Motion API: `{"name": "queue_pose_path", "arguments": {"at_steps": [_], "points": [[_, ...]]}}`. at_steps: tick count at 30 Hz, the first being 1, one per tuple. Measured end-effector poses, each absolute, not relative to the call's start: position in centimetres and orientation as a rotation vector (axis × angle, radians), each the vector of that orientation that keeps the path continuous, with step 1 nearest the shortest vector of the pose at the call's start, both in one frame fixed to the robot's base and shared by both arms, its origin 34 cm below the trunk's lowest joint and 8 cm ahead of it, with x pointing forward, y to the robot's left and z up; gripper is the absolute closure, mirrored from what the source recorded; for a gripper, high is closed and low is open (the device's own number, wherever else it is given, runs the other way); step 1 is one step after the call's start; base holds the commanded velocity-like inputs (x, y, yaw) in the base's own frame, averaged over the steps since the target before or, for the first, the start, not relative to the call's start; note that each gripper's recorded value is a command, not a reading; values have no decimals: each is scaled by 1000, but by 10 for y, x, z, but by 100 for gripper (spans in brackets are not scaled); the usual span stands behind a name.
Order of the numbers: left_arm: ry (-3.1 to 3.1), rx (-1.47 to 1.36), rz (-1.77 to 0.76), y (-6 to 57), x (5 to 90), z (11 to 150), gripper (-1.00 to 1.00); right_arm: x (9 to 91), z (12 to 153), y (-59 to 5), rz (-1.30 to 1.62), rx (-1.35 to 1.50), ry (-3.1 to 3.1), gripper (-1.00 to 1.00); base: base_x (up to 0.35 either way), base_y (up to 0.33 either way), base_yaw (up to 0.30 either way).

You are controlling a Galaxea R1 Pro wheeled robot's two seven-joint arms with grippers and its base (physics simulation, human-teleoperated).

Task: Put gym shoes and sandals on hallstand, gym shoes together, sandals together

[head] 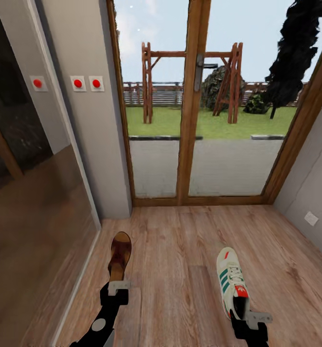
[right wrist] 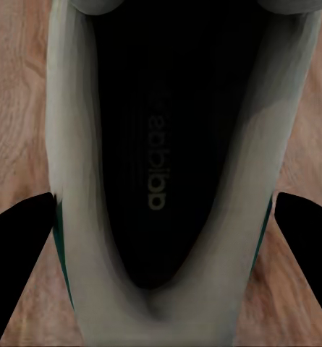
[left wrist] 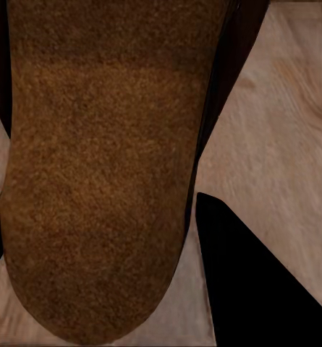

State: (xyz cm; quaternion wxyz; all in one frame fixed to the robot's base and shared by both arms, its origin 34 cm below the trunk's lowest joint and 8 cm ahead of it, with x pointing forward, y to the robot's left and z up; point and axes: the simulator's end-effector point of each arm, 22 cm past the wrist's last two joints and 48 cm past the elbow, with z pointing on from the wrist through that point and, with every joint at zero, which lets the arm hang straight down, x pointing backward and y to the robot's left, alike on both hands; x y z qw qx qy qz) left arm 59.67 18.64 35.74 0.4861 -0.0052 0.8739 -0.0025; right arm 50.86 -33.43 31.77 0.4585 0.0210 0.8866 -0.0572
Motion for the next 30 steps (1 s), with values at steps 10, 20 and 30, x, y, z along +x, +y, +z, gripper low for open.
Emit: {"name": "queue_pose_path", "arguments": {"at_steps": [10,20,30], "points": [[2128,-17,-5,187,596,357,100,508,317,-332,-136,53,2186,100,-225,-191,-266],[2163,-19,11,197,564,337,100,497,306,-327,-123,58,2218,100,-44,-33,-296],[2188,-115,102,246,521,311,100,484,297,-320,-105,57,2230,100,0,0,-300]]}}
